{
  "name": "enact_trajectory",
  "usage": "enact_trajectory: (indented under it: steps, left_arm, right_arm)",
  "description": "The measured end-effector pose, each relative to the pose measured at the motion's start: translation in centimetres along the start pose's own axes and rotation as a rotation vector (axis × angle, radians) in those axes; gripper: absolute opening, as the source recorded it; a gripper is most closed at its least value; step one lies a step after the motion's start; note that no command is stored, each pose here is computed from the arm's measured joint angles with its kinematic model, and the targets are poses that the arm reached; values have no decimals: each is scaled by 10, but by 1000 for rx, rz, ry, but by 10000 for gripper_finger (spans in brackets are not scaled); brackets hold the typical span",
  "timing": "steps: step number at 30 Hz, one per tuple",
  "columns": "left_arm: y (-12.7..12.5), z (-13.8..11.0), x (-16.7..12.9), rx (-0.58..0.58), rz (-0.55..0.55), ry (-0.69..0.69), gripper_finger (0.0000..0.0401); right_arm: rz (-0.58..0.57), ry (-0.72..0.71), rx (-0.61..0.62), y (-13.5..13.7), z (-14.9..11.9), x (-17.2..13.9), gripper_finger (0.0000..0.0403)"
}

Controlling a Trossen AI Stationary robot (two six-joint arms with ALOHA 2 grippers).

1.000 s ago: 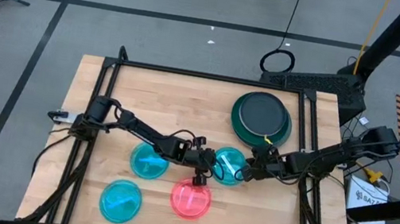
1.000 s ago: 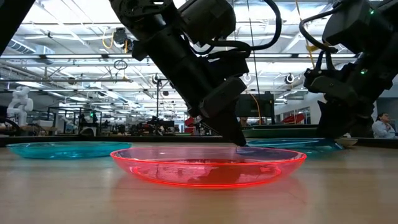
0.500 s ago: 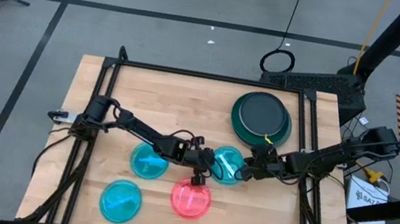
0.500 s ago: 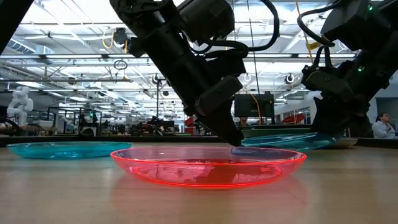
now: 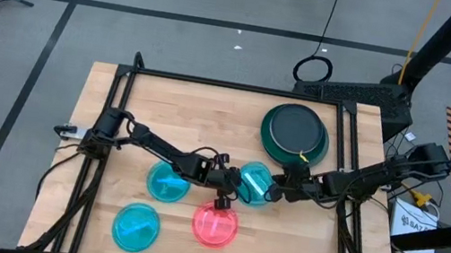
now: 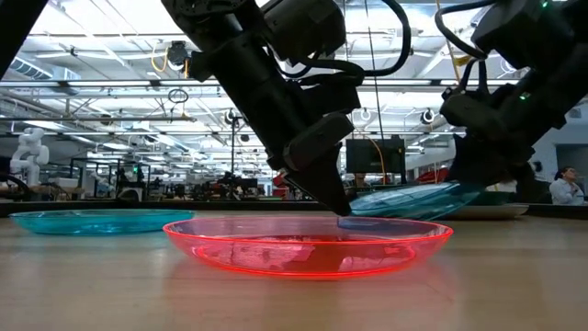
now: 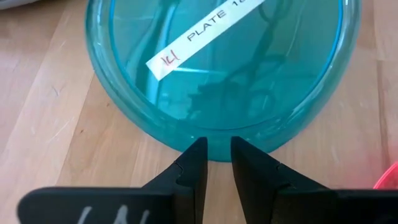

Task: Stack plastic plates
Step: Stack the right blue plate on the black plate

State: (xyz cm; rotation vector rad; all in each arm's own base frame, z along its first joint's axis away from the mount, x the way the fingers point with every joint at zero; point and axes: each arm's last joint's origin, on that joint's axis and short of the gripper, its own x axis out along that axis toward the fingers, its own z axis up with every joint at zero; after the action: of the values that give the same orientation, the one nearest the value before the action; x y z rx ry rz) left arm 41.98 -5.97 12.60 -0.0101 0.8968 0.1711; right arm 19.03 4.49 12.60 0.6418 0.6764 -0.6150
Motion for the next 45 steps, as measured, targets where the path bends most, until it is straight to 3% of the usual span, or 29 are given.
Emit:
enact_trajectory:
  steps: [10, 20, 31, 39, 45]
  left_arm:
    - [2, 4, -17, 16, 37, 11, 81]
    - [8, 16, -43, 59, 70, -26, 81]
    - [3, 1, -52, 174, 81, 128, 81]
    - [4, -4, -53, 225, 87, 178, 81]
    - [7, -3, -53, 327, 157, 174, 81]
  right_arm:
    - [35, -53, 30, 6, 4, -1, 0]
    - [250, -154, -43, 27, 16, -5, 0]
    - [261, -48, -47, 25, 9, 1, 0]
    - [228, 84, -156, 25, -19, 18, 0]
    - [283, 146, -235, 31, -38, 19, 0]
